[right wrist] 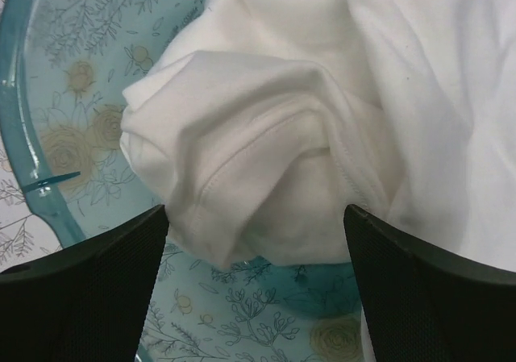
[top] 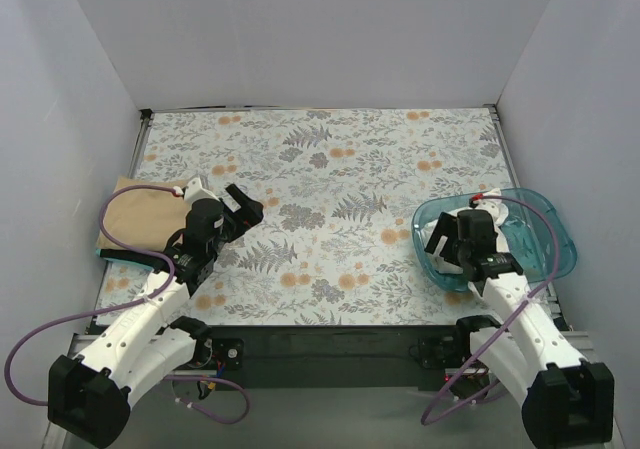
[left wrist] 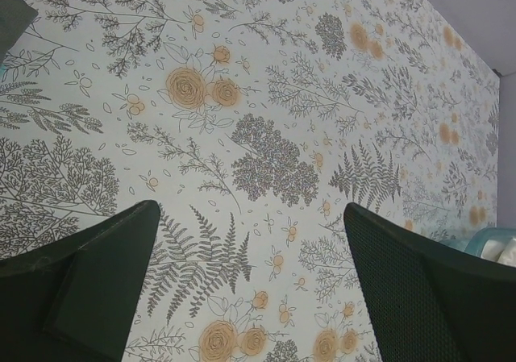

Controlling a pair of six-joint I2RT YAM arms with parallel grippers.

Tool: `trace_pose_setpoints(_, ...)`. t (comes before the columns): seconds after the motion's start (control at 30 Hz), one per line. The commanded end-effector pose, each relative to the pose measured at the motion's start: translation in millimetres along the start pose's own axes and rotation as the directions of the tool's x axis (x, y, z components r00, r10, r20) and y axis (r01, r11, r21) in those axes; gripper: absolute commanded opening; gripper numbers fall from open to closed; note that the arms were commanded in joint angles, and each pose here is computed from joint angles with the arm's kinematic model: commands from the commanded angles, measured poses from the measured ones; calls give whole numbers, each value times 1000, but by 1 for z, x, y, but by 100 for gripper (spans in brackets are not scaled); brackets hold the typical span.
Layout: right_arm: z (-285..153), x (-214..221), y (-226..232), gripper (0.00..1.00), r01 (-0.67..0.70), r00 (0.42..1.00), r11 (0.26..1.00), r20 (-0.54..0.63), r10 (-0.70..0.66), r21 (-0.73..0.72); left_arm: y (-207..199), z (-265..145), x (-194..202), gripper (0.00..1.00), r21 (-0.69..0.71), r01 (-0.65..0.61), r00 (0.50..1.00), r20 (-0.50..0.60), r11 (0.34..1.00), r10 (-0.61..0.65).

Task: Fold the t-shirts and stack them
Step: Grab the tshirt from the pile, then move the tshirt to the center of the board

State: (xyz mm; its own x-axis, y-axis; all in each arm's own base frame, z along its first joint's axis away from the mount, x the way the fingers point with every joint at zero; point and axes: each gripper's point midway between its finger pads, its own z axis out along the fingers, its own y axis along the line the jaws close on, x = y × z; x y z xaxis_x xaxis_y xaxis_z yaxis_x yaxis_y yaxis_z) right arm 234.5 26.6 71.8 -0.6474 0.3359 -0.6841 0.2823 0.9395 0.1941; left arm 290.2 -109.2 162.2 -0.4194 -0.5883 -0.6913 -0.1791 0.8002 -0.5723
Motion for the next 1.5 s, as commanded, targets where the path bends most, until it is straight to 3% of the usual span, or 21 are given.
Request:
trace_pose_setpoints(0.0,9,-22,11,95,-27,999,1000,39,28,-7,-7,-4,-17,98,-7,22,999,44,1000,-22)
trace_pose_setpoints(0.1,22,-22,15,91,-21,1000,1000,21,21,-11,-6,-4,-16,98,-7,26,999,40,1000,-26)
trace_pose_setpoints(0.2,31,-27,20,79,-15,1000,1000,18,15,-9,-5,-4,-16,98,-14,37,998,42,999,-37)
trace_pose_setpoints(0.23,34,-31,18,59,-14,1000,1000,20,13,10,-4,-5,-16,98,-21,38,998,45,999,-37)
trace_pose_setpoints(0.33,35,-38,17,21,-26,999,999,34,25,23,-2,-7,-17,98,-29,41,998,50,999,-39)
trace_pose_setpoints(0.43,27,-55,23,10,-30,996,1000,82,30,-4,-1,-7,-19,98,-32,46,997,61,998,-44)
trace_pose_setpoints(0.6,-18,-102,33,5,9,974,998,226,5,-59,-6,-5,-14,98,-12,41,999,24,999,-40)
trace_pose_setpoints(0.73,-72,-137,57,1,40,944,978,328,31,-205,-4,-5,-15,98,-23,44,998,35,999,-43)
trace_pose_setpoints(0.87,-133,-164,104,1,134,913,882,402,67,-451,-2,-4,-16,98,-37,47,998,45,998,-46)
trace_pose_setpoints(1.03,-170,-205,149,1,231,906,788,421,39,-571,-5,-2,-10,98,-20,42,999,13,999,-41)
trace_pose_setpoints(1.07,-195,-224,162,1,270,887,753,459,47,-600,-5,-1,-9,98,-22,39,999,9,999,-39)
trace_pose_setpoints(1.23,-239,-256,234,1,400,858,629,514,0,-667,-2,2,-9,98,-39,32,999,12,999,-31)
trace_pose_setpoints(1.3,-275,-276,259,1,473,806,591,592,11,-654,-1,3,-8,98,-45,28,1000,7,999,-28)
trace_pose_setpoints(1.33,-273,-262,290,1,495,819,539,573,-28,-681,-1,4,-7,98,-49,26,1000,3,998,-26)
trace_pose_setpoints(1.4,-304,-276,312,1,531,789,502,614,1,-683,0,6,-6,98,-55,29,1000,-1,998,-29)
trace_pose_setpoints(1.47,-299,-268,343,1,551,790,471,613,-29,-689,-1,6,-5,98,-53,28,1000,-10,998,-28)
